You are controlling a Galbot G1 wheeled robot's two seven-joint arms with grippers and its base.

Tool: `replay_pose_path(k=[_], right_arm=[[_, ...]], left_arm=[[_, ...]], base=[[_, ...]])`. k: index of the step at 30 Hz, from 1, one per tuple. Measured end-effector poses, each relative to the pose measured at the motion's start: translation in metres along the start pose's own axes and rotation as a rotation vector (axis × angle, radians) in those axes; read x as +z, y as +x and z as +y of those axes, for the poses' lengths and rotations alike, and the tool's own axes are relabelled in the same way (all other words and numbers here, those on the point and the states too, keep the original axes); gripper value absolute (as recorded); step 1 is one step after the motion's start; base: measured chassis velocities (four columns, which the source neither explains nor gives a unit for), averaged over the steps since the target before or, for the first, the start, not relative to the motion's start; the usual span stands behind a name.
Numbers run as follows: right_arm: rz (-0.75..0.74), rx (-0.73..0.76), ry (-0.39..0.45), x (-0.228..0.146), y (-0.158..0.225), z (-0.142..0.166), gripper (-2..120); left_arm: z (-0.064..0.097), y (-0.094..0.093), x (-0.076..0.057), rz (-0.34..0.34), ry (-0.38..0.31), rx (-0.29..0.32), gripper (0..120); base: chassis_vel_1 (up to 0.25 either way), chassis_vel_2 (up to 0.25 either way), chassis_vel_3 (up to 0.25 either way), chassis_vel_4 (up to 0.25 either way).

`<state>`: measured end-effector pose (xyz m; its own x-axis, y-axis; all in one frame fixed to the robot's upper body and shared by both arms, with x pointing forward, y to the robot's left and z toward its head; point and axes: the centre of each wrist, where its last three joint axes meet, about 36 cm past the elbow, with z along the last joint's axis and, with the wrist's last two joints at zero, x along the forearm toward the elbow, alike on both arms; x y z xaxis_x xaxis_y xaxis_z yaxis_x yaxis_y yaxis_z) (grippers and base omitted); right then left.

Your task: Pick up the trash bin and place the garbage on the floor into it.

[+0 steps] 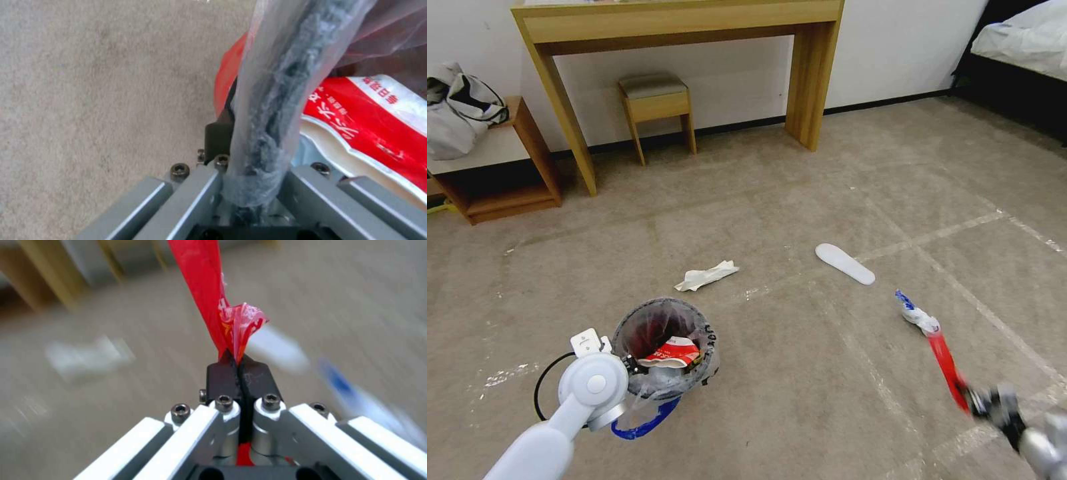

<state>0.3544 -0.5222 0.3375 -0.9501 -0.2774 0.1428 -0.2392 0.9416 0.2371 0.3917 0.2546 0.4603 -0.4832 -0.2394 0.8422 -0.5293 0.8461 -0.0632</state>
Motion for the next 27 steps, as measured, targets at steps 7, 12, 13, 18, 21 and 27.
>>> replay_pose_path(k=[7, 12, 13, 18, 21, 27], right_arm=[[-0.261, -0.263, -0.093, -0.089, -0.076, 0.076, 0], [-0.374, -0.477, -0.121, -0.142, -0.105, 0.144, 0], [-0.384, -0.523, -0.12, -0.148, -0.109, 0.158, 0], [-0.386, -0.641, -0.122, -0.155, -0.114, 0.193, 0], [-0.375, -0.735, -0.12, -0.159, -0.115, 0.215, 0], [-0.336, -0.87, -0.133, -0.155, -0.113, 0.243, 0]], left_arm=[[0.003, 0.009, -0.015, -0.025, -0.002, 0.007, 0], [0.004, 0.019, -0.024, -0.037, 0.003, 0.014, 0], [0.005, 0.019, -0.025, -0.038, 0.002, 0.011, 0], [0.005, 0.018, -0.022, -0.03, 0.006, 0.007, 0], [0.001, 0.016, -0.018, -0.017, 0.011, 0.016, 0], [-0.013, 0.008, -0.013, 0.016, 0.002, 0.044, 0]], base=[[0.0, 0.0, 0.0, 0.0], [0.0, 0.0, 0.0, 0.0], [0.0, 0.0, 0.0, 0.0], [0.0, 0.0, 0.0, 0.0], [0.0, 0.0, 0.0, 0.0], [0.0, 0.0, 0.0, 0.0]])
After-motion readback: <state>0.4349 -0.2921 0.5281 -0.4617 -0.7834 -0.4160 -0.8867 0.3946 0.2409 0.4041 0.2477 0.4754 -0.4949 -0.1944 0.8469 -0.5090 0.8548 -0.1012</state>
